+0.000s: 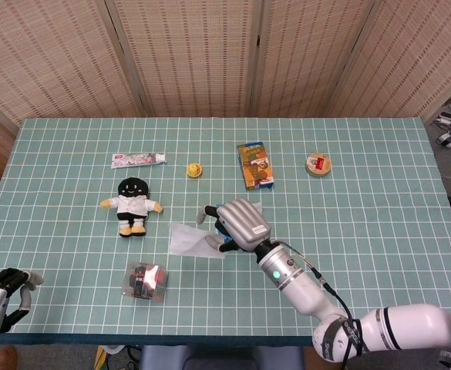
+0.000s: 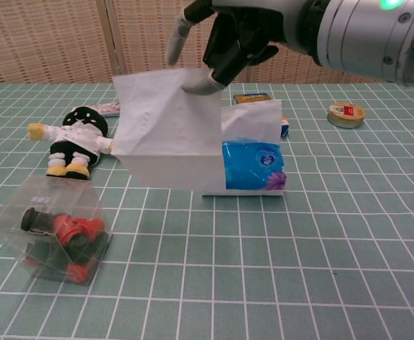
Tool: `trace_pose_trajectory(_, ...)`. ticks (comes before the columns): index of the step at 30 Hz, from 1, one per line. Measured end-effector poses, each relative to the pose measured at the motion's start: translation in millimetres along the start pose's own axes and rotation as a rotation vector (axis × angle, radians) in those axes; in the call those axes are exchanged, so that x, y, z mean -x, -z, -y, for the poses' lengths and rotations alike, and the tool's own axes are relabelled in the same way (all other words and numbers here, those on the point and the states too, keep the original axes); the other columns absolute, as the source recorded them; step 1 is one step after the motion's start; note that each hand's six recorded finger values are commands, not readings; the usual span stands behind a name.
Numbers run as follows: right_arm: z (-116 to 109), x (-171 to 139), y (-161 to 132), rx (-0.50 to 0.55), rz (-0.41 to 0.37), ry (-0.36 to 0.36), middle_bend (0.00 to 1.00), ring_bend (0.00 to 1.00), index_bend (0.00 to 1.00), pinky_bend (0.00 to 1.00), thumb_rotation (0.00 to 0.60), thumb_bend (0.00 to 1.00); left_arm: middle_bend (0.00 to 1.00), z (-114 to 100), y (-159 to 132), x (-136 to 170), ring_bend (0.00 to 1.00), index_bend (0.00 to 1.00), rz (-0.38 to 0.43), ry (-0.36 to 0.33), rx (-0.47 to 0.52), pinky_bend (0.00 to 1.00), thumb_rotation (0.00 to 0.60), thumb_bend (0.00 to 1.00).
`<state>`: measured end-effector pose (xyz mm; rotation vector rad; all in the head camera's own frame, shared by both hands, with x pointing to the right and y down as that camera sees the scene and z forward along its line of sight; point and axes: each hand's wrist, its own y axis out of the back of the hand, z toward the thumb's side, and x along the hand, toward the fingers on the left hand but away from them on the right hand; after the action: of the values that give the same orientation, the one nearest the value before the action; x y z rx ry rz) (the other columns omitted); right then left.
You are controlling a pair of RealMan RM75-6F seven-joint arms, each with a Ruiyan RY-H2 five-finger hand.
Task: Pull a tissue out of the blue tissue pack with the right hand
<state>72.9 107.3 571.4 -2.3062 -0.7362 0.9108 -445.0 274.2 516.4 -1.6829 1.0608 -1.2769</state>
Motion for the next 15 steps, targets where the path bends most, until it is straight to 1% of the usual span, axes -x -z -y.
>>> trace_pose_trajectory(2,0,-1,2,-0.011,0.003,-0.008,0.89,0.95,0.00,1.00,0.600,0.00,0.56,1,0,0,0.43,0.59,0.000,0.002,-0.002,0.65,0.600,0.29)
trace_pose_trajectory(7,-5,-11,6,-0.029,0.008,-0.019,0.78,0.86,0.00,0.99,0.600,0.00,0.56,2,0,0,0.43,0.59,0.000,0.007,-0.008,0.65,0.600,0.29)
trace_pose_trajectory(8,-6,-13,8,-0.036,0.011,-0.021,0.76,0.84,0.00,0.97,0.600,0.00,0.56,3,0,0,0.43,0.59,-0.001,0.008,-0.009,0.65,0.600,0.29)
trace_pose_trajectory(9,-8,-16,10,-0.045,0.015,-0.022,0.74,0.82,0.03,0.96,0.600,0.00,0.56,3,0,0,0.43,0.59,-0.001,0.008,-0.009,0.65,0.600,0.29)
trace_pose_trajectory(10,-9,-21,13,-0.063,0.022,-0.025,0.72,0.79,0.10,0.93,0.600,0.00,0.56,3,0,0,0.43,0.59,-0.002,0.007,-0.010,0.65,0.600,0.29)
trace_pose_trajectory(12,-12,-31,19,-0.103,0.035,-0.030,0.68,0.72,0.30,0.88,0.600,0.02,0.56,3,0,-1,0.43,0.59,-0.003,0.007,-0.010,0.65,0.600,0.29)
trace_pose_trajectory(13,-13,-38,23,-0.136,0.046,-0.035,0.65,0.68,0.38,0.85,0.600,0.03,0.56,3,0,-1,0.43,0.59,-0.004,0.008,-0.010,0.65,0.600,0.29)
trace_pose_trajectory(14,-15,-45,28,-0.161,0.057,-0.039,0.63,0.65,0.41,0.82,0.600,0.05,0.56,4,0,-1,0.43,0.59,-0.005,0.009,-0.011,0.65,0.600,0.29)
trace_pose_trajectory(15,-16,-52,32,-0.186,0.069,-0.044,0.62,0.63,0.41,0.80,0.600,0.05,0.56,4,1,-1,0.43,0.59,-0.006,0.011,-0.011,0.65,0.600,0.29)
